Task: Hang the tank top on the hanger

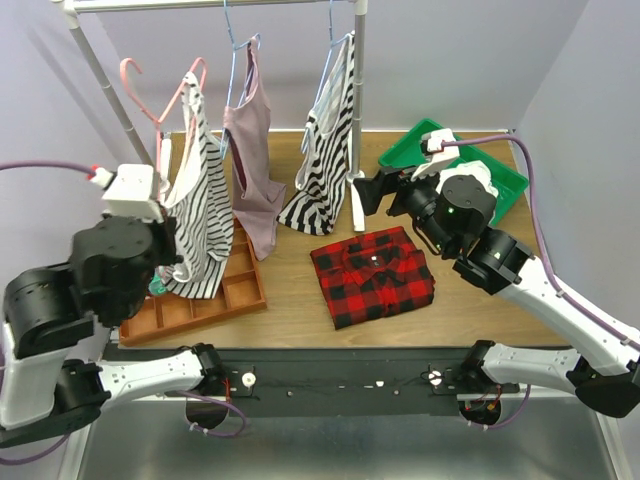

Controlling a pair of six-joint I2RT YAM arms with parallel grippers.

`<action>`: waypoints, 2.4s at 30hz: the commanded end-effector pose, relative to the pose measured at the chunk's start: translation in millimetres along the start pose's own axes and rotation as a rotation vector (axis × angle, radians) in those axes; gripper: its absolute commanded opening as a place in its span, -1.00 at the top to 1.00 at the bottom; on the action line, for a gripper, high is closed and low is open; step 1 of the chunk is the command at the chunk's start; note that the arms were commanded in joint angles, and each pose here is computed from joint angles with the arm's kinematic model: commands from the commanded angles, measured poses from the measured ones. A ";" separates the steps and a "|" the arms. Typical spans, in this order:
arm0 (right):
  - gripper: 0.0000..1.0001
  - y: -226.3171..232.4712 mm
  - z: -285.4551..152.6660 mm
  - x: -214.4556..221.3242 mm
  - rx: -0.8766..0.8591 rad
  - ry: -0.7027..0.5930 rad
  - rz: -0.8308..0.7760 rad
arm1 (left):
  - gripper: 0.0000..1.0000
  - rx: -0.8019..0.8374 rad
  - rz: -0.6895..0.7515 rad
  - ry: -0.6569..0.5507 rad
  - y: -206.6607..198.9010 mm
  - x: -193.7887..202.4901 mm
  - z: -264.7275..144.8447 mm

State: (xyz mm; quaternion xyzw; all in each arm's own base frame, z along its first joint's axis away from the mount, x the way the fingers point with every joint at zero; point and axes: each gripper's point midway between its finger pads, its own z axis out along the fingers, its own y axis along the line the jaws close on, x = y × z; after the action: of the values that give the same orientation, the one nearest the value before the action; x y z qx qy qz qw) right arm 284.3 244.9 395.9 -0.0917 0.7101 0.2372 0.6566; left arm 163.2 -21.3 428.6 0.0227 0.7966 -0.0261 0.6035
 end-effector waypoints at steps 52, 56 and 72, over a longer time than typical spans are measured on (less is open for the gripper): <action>-0.97 31.5 -17.3 -18.1 -0.141 0.100 0.064 | 1.00 -0.182 -0.048 -0.047 49.5 -124.2 160.2; -0.97 32.1 -17.6 -16.8 -0.147 0.098 0.061 | 1.00 -0.182 -0.048 0.007 50.0 -101.1 175.3; -0.97 36.8 -16.8 -4.3 -0.179 0.123 0.061 | 1.00 -0.061 -0.035 0.037 48.6 -80.6 192.5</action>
State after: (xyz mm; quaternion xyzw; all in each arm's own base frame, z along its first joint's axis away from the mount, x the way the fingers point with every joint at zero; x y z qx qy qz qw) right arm 257.1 265.1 416.6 -0.1340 0.7239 0.3079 0.6027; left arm 365.0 18.5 420.9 -0.0374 0.8385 0.0039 0.5436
